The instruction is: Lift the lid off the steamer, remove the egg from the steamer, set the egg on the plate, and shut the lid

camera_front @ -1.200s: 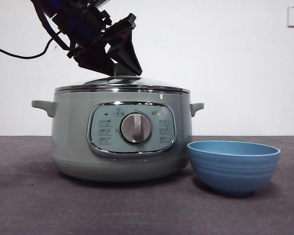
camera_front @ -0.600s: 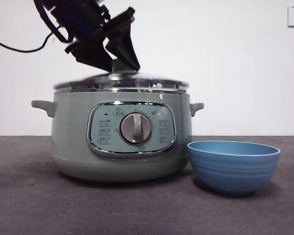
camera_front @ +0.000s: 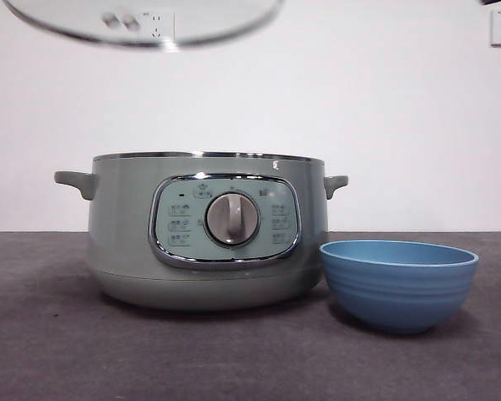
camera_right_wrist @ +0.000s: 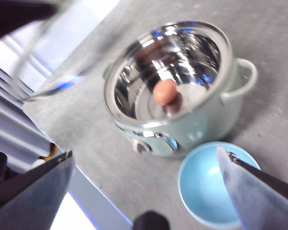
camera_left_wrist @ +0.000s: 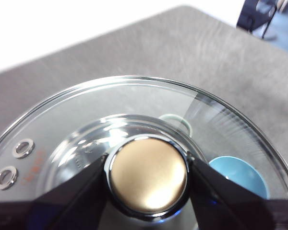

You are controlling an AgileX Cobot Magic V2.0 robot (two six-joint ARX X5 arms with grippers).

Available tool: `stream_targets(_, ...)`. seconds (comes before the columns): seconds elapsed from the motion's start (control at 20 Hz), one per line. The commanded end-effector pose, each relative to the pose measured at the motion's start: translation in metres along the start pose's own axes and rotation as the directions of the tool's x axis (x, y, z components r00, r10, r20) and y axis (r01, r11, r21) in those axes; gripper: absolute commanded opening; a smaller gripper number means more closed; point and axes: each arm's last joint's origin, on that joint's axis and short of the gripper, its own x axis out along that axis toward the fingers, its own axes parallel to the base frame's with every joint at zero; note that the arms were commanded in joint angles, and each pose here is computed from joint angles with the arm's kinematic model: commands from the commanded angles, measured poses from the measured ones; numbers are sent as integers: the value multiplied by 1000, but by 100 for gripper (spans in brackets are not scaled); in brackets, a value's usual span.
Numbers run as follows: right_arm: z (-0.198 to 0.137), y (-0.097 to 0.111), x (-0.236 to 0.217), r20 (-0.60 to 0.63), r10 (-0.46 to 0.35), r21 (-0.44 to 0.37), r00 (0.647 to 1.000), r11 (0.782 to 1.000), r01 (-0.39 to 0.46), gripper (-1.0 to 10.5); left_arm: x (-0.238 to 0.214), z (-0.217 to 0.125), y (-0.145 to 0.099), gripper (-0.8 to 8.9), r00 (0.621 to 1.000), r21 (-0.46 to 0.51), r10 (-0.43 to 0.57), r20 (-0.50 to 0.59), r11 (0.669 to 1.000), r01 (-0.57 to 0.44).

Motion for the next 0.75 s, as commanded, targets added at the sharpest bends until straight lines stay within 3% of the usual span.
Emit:
stream_targets(0.05,8,-4,17,-8,14,26,1000,1000,-14,505,-48,7,-6,-8,993,7,59,101,998,-60)
stream_targets(0.45,43,4,118,-178,-41,-53,983,998,32,505,-151,-29,-18,-8,967,-47,226,120,974,-221)
stream_targets(0.75,67,21,200,-299,-160,-156,941,981,118,505,-189,-55,-23,-8,953,-72,285,107,958,-278)
